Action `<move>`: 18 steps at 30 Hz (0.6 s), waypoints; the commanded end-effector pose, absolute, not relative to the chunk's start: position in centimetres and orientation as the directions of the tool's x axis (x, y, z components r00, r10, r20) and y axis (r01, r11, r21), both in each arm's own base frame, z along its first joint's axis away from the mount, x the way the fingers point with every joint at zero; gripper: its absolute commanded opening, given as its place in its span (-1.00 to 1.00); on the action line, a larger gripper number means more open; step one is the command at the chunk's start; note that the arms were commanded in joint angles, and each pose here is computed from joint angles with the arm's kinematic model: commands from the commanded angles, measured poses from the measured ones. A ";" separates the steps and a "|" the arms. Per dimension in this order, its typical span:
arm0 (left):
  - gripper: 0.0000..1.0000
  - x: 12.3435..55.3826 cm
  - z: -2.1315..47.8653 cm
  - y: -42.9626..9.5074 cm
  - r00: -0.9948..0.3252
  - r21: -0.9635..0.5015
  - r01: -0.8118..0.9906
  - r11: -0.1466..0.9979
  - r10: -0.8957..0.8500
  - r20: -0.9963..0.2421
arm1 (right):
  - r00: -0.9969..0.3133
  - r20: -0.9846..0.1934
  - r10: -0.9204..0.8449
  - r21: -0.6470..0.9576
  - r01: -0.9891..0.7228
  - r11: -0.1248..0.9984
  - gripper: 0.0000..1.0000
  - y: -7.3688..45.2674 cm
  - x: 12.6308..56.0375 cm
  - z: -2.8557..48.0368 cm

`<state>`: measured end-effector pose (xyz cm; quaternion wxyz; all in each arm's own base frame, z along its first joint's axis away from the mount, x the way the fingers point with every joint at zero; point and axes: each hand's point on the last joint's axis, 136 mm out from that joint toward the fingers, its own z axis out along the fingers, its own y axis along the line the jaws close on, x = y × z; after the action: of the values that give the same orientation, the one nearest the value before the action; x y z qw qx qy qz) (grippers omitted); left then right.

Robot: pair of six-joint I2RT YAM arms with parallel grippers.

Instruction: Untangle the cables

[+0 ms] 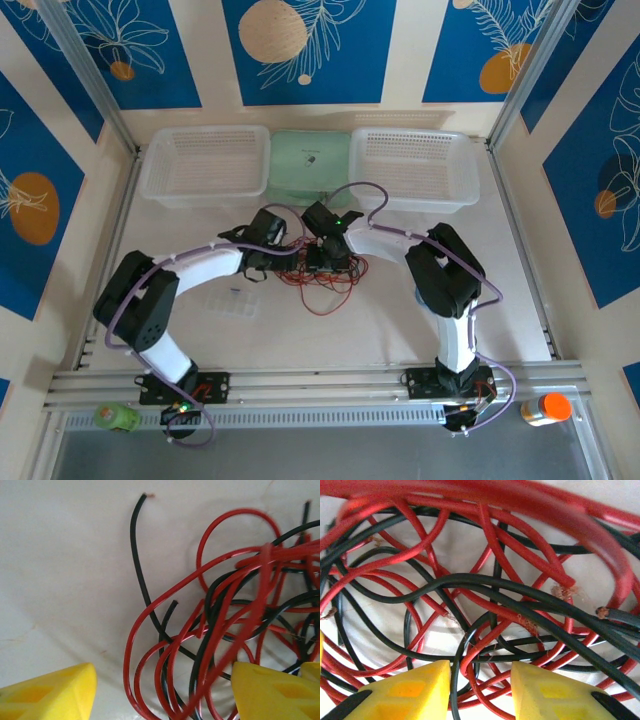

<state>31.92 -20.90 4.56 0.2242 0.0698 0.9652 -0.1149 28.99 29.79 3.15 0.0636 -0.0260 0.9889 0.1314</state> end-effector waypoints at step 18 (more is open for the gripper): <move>-1.00 32.4 1.3 -18.1 -0.894 -0.058 0.127 0.990 0.088 -0.440 | -0.981 -0.179 0.073 0.253 0.026 0.967 -1.00 25.2 29.1 4.7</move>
<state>32.92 -20.76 2.43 0.2414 0.0538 0.9636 -0.1016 29.91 28.80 3.90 0.0937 0.0062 0.9819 0.1642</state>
